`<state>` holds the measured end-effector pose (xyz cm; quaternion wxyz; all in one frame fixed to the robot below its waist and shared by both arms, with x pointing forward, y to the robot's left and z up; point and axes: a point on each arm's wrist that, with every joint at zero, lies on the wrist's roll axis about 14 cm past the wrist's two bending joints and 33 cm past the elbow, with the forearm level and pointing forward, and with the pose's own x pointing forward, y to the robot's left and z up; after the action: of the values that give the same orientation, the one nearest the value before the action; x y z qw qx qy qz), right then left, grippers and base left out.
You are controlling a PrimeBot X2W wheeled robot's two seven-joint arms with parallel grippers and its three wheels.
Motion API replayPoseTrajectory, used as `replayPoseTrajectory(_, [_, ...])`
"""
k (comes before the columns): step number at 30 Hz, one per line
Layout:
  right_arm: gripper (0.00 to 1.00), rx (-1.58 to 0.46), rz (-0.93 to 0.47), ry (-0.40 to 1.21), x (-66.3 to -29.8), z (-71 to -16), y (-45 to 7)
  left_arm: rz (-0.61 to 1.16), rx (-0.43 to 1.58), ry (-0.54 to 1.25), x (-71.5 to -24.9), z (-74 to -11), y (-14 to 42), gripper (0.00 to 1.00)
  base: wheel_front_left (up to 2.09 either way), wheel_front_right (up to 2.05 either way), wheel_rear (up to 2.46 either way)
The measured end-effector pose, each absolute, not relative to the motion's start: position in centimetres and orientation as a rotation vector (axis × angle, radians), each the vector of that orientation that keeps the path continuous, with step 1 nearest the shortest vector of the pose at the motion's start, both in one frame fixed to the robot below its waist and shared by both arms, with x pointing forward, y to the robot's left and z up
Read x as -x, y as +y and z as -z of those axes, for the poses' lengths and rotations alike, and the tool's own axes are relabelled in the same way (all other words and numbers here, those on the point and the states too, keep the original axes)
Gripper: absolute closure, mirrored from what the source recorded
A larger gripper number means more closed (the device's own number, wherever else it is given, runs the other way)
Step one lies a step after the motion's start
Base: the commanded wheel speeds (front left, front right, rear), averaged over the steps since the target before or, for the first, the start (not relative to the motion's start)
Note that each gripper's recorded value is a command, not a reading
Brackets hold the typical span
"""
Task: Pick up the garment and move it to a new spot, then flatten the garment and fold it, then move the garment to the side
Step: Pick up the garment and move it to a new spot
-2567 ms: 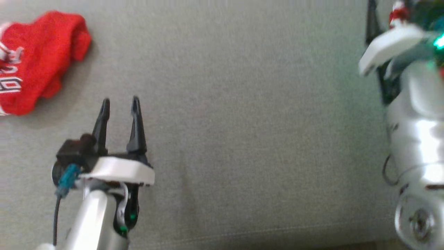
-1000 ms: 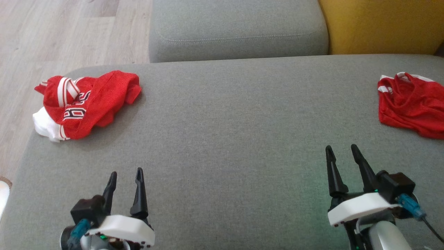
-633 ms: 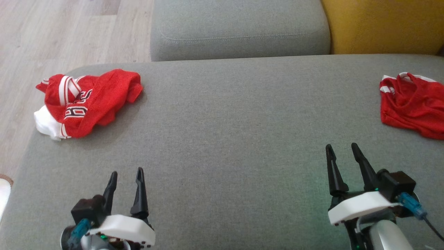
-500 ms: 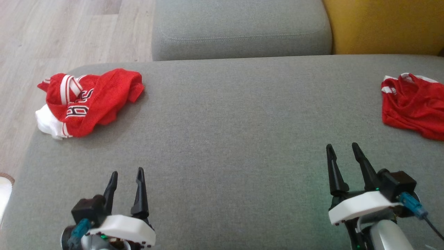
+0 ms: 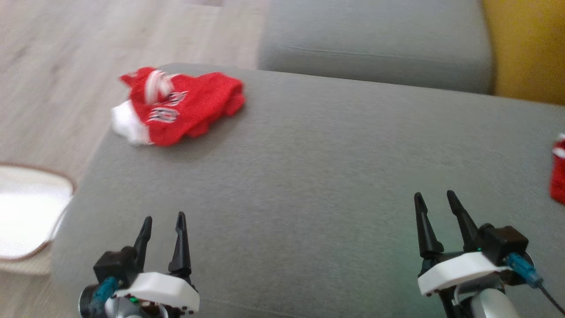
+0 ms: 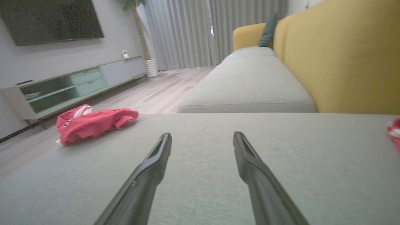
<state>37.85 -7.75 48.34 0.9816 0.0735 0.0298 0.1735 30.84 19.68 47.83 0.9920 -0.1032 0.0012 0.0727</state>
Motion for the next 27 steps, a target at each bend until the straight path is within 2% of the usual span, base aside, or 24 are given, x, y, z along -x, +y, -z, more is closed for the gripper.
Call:
replayPoseTrajectory(7, [0.00,-0.151,-0.533,0.072,-38.3,-48.6,-1.3,-0.316,0.204,-0.023,-27.1,-48.0,24.4,0.00,0.00,0.00,0.00])
replayPoseTrajectory(15, [0.00,-0.140,-0.722,0.092,-37.1,-48.4,4.9,-0.483,0.198,-0.050,-23.0,-48.2,28.3,0.00,0.00,0.00,0.00])
replayPoseTrajectory(27, [0.00,-0.144,-0.731,0.086,-38.0,-48.4,5.5,-0.510,0.192,-0.026,-22.6,-47.8,28.7,0.00,0.00,0.00,0.00])
